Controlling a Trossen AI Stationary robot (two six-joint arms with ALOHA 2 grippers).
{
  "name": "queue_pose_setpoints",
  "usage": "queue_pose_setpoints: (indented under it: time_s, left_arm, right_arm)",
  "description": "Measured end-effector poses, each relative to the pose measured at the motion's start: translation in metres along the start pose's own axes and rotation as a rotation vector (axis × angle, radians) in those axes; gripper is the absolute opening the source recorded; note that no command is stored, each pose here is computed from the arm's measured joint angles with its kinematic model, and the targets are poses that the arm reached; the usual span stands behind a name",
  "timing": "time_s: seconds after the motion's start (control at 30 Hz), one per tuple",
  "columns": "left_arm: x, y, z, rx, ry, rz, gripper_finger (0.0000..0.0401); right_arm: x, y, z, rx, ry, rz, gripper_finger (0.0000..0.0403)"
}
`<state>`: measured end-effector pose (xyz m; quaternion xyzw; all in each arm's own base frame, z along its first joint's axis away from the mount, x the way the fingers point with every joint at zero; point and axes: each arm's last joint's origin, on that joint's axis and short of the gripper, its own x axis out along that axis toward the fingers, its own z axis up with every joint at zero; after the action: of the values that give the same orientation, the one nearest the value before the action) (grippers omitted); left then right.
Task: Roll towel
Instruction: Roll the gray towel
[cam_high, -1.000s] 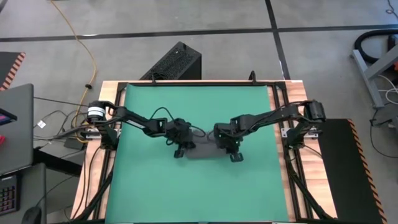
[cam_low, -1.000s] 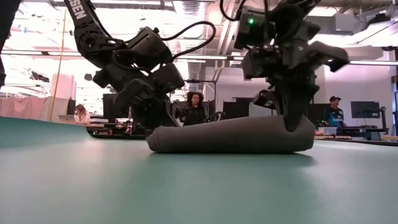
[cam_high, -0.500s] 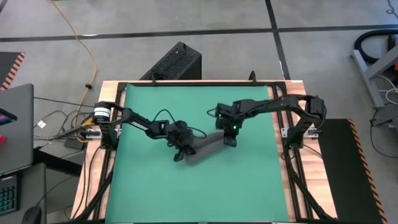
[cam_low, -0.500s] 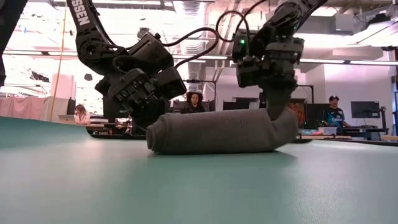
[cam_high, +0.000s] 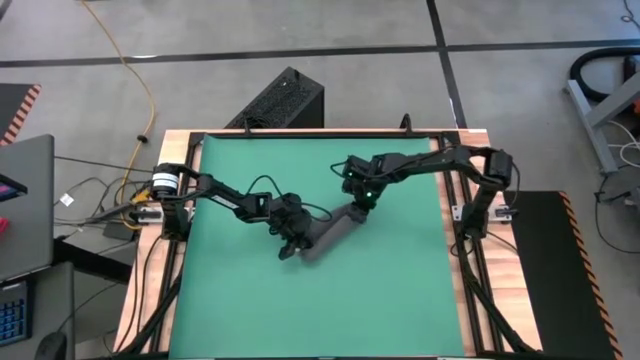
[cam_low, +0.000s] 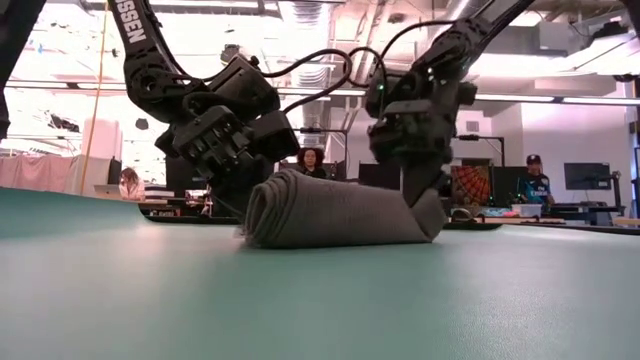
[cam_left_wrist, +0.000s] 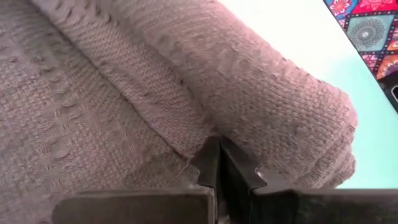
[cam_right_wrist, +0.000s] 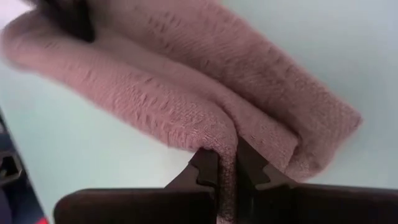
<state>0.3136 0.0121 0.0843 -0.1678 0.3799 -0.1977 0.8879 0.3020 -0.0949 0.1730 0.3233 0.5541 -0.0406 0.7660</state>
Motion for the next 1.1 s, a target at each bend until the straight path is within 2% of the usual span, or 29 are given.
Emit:
queue_pose_setpoints:
  time_s: [0.17,0.5,0.7,0.93,1.1]
  left_arm:
    - [0.000,-0.001,-0.002,-0.014,0.012,-0.020,0.0000]
    - [0.000,-0.002,-0.002,-0.029,0.021,-0.062,0.0000]
    - [0.000,-0.003,-0.002,-0.036,0.021,-0.085,0.0000]
    - [-0.023,-0.018,0.014,-0.153,-0.021,-0.113,0.0000]
    - [-0.049,-0.035,0.030,-0.222,-0.054,-0.141,0.0000]
  right_arm:
    - [0.017,0.002,0.014,0.001,-0.051,-0.002,0.0031]
    - [0.001,0.007,0.037,0.071,-0.155,-0.033,0.0031]
    - [0.026,-0.005,0.045,0.163,-0.137,-0.019,0.0031]
    - [0.049,-0.015,0.046,0.232,-0.098,-0.023,0.0031]
    - [0.051,-0.016,0.046,0.235,-0.095,-0.020,0.0031]
